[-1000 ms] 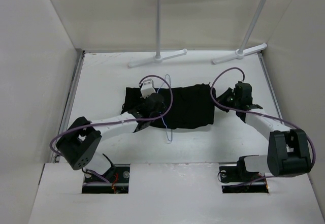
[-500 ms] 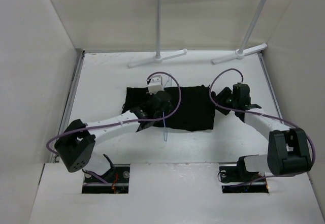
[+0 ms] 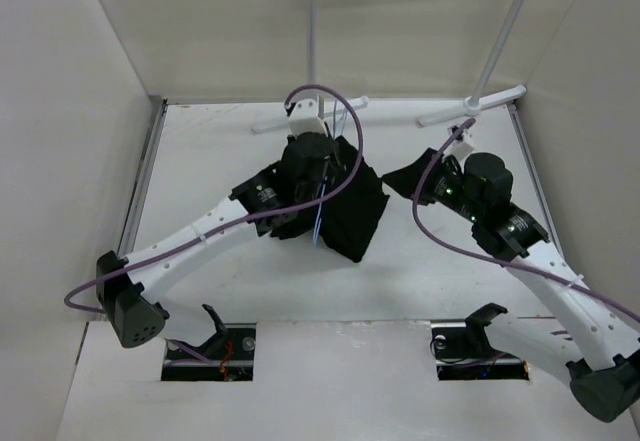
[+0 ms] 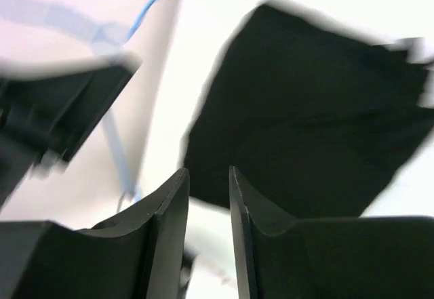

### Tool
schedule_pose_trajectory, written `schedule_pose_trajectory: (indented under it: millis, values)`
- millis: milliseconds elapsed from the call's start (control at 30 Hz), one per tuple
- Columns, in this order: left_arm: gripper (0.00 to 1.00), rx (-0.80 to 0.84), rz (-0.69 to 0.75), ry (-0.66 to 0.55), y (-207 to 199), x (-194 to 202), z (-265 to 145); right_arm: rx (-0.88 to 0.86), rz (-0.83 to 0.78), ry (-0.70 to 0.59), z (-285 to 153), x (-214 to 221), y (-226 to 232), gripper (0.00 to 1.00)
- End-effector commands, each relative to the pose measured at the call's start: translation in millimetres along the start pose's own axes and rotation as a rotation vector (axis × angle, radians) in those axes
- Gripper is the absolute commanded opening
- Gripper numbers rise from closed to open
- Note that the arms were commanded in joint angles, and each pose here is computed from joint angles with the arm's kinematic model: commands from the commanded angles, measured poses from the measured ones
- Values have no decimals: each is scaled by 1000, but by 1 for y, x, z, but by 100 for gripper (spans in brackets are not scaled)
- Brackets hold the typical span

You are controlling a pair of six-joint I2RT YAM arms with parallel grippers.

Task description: Place the trousers on the hanger

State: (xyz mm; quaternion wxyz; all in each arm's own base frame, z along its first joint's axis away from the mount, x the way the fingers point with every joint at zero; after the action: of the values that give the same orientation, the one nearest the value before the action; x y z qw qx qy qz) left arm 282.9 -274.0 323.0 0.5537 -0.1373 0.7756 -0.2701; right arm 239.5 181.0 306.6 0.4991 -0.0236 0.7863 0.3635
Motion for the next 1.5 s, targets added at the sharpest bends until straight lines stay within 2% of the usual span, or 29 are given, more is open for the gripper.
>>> schedule_pose_trajectory:
  millis: [0,133,233,567,767,967,1067,1267,1300,1400,1467]
  values:
    - [3,106,-47,-43,-42,-50,-23,-169,-70,-9,-16,-12,54,39]
    - [3,151,-66,-37,-66,-69,-30,-298,-101,-31,-23,-15,95,56]
    - [3,175,-71,-26,-78,-68,-30,-346,-110,-48,-17,-15,109,63]
    - [3,218,-84,-17,-99,-61,-30,-386,-132,-46,13,-12,125,63]
    - [4,226,-105,-12,-100,-61,-35,-369,-123,-35,26,3,121,50]
    - [6,227,-128,-10,-98,-61,-38,-404,-73,-79,24,1,125,13]
    - [19,210,-152,-19,-89,-62,-38,-401,-51,-119,15,-7,125,7]
    - [59,240,-218,-64,-74,-87,-50,-377,-45,-166,3,-30,116,4]
    - [67,246,-231,-70,-71,-92,-55,-374,-52,-174,3,-35,114,4]
    - [100,274,-252,-90,-65,-106,-71,-356,-65,-198,6,-55,108,3]
    - [100,271,-258,-109,-57,-114,-81,-353,-75,-214,9,-70,106,3]
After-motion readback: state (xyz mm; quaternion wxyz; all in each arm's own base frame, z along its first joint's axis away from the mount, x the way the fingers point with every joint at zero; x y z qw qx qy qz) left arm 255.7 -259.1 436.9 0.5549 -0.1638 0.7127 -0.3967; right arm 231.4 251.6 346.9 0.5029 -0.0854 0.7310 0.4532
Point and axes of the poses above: each gripper's point midway between its finger pads, its own z axis out along the fingers, its own y axis along the line the jaws close on, x = y × z, the point moved 4 cm from there along -z, back along the fingers, and after that the axes turned 14 degrees about -z, right-handed, at the moved point
